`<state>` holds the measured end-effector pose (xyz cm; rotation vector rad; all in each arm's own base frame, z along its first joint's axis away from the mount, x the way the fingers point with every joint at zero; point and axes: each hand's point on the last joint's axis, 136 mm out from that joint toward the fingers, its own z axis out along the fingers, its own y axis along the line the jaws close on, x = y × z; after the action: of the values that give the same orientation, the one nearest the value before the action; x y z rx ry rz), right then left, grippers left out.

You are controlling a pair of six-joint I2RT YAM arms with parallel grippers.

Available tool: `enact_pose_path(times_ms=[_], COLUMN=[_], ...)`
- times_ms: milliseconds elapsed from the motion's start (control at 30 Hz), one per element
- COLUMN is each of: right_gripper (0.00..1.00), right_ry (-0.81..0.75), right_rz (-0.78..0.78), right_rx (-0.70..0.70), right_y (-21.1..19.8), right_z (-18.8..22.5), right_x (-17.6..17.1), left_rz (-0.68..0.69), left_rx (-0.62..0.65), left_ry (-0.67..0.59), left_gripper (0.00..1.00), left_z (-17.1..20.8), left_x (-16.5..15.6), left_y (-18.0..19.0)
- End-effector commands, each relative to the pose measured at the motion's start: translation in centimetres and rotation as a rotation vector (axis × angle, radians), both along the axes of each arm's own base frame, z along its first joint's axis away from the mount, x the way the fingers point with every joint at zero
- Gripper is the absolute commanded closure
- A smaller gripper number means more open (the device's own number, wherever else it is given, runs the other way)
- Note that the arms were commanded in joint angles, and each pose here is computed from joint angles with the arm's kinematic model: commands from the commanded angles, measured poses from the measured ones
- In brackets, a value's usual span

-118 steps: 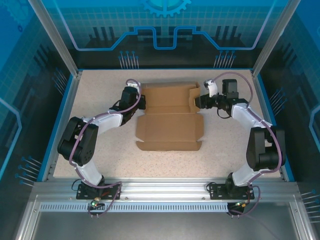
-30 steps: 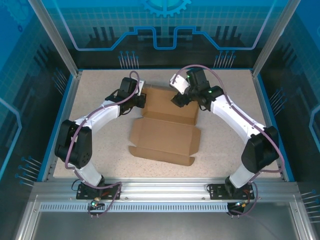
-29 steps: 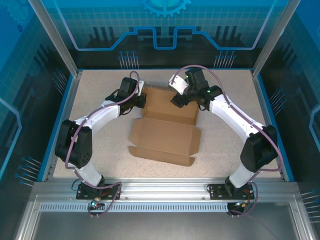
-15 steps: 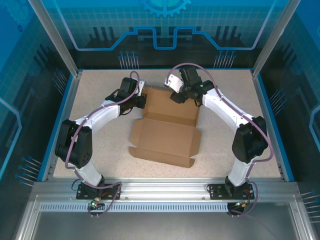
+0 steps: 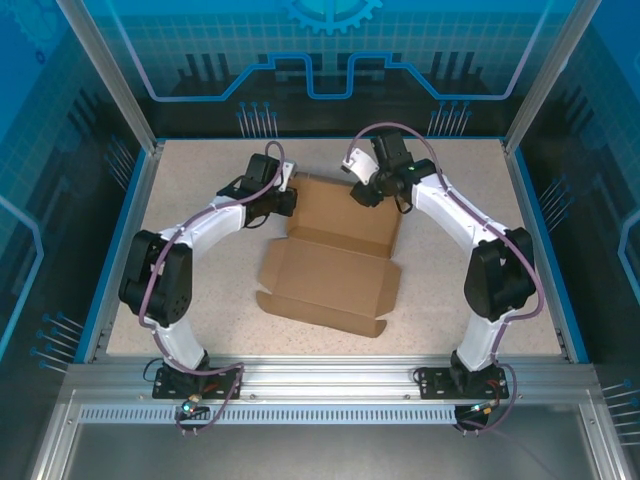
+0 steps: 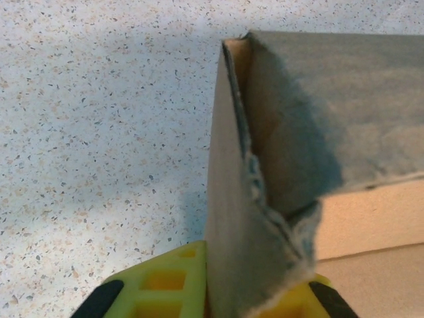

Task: Fold the paper box

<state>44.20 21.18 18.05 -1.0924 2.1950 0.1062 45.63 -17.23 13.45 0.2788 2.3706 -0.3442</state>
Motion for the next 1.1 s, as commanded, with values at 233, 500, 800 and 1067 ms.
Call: enact_pose_path(times_ms=[233, 500, 800, 1067], right_gripper=[0.64, 0.63, 0.61, 0.59], right_ry=[0.194, 0.331, 0.451, 0.467], right_rz=[-0.161, -0.346, -0.519, -0.544], right_rx=[0.077, 0.183, 0.265, 0.306], right_y=[-3.0, -6.7, -10.0, -9.8], right_z=[-5.5, -8.7, -11.8, -12.0], right_x=[0.4, 0.6, -1.0, -1.6], left_rz=[-0.054, -0.016, 0.258, 0.354], left_rx=[-0.090, -0.138, -0.157, -0.290], left_ry=[-0.030, -0.079, -0.120, -0.024], left_gripper=[0.45, 0.33, 0.26, 0.17], left_z=[3.0, 5.8, 5.9, 3.6], left_x=[0.9, -1.0, -7.2, -11.1], left_y=[-1.7, -0.9, 5.4, 6.3])
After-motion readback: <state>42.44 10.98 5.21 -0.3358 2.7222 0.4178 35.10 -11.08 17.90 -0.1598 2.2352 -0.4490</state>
